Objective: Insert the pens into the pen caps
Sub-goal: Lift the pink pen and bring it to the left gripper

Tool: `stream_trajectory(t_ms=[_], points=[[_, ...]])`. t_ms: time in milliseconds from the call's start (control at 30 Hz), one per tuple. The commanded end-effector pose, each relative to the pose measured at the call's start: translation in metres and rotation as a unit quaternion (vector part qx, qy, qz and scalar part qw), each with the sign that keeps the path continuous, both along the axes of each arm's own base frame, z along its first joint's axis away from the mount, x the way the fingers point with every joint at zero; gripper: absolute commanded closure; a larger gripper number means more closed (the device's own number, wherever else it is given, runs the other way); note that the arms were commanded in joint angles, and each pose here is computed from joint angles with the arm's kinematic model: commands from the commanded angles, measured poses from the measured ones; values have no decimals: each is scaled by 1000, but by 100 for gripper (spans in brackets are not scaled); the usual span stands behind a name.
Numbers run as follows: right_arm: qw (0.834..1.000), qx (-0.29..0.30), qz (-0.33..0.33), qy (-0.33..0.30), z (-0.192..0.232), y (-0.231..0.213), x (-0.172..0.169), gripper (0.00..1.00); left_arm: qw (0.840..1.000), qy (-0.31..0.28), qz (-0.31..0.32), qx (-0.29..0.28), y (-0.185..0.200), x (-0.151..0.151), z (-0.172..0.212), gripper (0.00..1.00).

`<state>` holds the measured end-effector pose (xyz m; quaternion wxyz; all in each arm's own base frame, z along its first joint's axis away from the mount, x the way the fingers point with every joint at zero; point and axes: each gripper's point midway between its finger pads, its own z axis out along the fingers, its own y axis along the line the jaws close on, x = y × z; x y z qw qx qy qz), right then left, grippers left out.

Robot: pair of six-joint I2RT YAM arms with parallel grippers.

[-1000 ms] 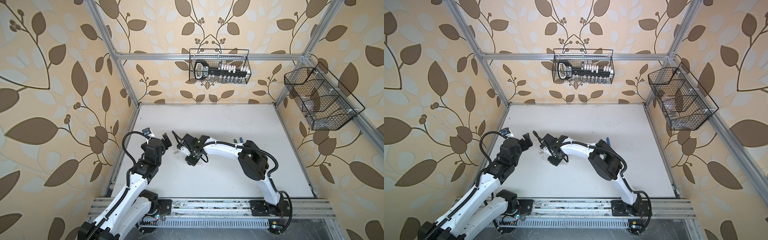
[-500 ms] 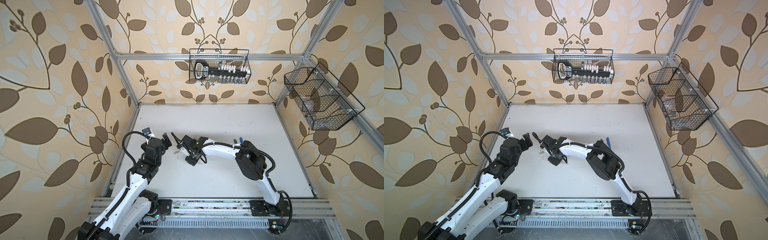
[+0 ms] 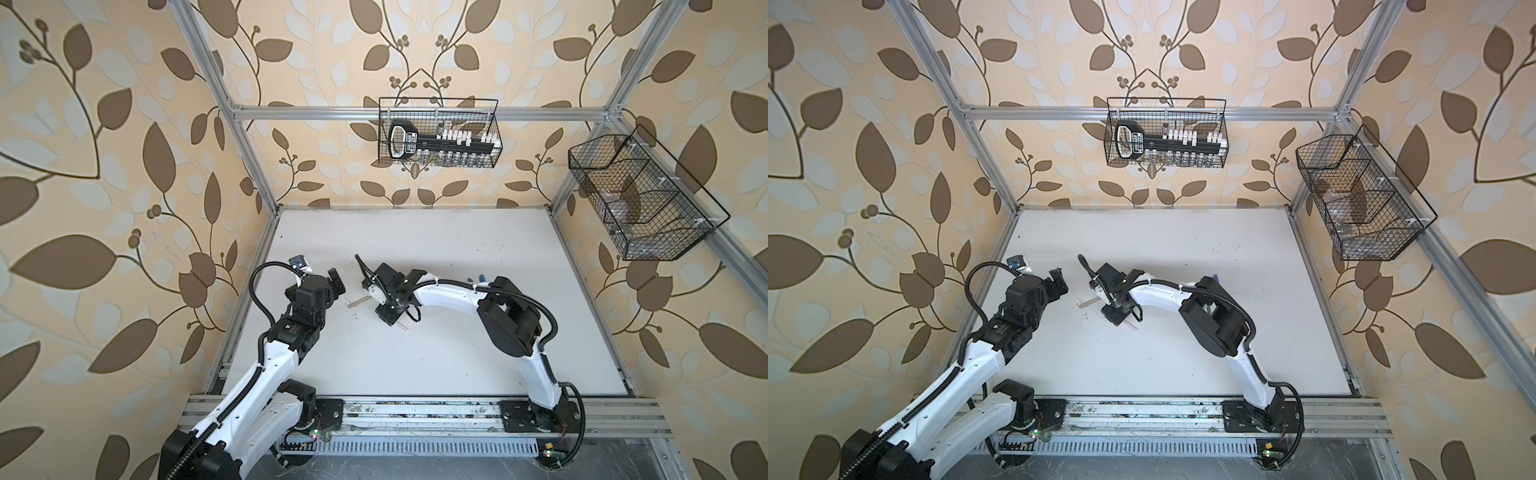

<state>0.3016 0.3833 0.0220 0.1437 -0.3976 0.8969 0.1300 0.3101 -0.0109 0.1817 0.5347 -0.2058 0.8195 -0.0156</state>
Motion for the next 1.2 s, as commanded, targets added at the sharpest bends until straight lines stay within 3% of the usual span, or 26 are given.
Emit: stream_trajectory(t_ms=[0,133,233,300,400,600,800,1167], points=[[992,112,-44,23,38,-6,8,94,999,-18,-32,-6,-11,13,13,1],[958,259,-118,37,73,-37,25,94,987,-1,-155,-36,-59,28,5,1],[915,362,-176,38,99,-70,39,95,959,14,-272,-79,-106,34,-1,1],[896,398,-195,21,113,-87,46,95,927,22,-358,-111,-139,31,-4,1],[890,407,-206,-6,125,-101,49,95,869,16,-467,-164,-179,21,-1,1],[850,472,-230,-32,156,-120,50,95,801,18,-563,-202,-220,1,3,1],[834,496,-237,-53,170,-120,42,95,763,21,-610,-212,-256,-16,8,1],[807,543,-224,-62,193,-96,24,94,741,14,-619,-260,-270,-16,11,10]])
